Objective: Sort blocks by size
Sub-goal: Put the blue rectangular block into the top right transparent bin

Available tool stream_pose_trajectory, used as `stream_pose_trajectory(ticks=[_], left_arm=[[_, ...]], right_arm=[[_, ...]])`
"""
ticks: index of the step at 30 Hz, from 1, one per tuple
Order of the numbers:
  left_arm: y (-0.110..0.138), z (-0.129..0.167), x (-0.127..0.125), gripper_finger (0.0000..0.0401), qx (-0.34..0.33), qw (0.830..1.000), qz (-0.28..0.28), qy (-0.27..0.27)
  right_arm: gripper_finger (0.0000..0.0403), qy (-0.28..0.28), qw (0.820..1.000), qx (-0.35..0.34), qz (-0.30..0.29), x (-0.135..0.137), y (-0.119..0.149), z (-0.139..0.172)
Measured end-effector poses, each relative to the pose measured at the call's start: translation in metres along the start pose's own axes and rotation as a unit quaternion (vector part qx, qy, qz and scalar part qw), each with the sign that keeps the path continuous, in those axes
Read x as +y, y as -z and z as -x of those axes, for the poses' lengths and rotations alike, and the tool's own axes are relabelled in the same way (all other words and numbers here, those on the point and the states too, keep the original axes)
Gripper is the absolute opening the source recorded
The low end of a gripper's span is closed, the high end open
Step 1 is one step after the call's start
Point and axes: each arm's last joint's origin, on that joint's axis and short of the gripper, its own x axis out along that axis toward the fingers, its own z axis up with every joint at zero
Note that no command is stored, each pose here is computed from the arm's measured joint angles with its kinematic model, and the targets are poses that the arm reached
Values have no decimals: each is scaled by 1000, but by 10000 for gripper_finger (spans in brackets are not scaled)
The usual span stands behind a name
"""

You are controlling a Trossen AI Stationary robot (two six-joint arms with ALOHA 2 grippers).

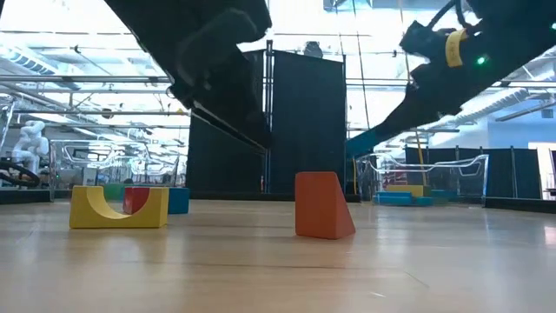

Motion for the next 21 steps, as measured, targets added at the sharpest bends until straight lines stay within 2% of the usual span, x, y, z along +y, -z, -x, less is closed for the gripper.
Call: stream_pose_trajectory(ticks=[7,10,15,21], left_arm=[[11,3,8,217,-3,1000,4,5],[17,-1,8,217,-12,1000,11,26],[22,-6,9,217,-27,998,12,51],[19,-7,6,217,-46,993,-5,113]], right_arm=[[45,83,996,22,-19,-54,-14,17],[45,119,992,35,-36,-77,-15,22],[49,207,975,52,-64,-110,-15,22],[54,294,949,84,-80,-143,-16,9]])
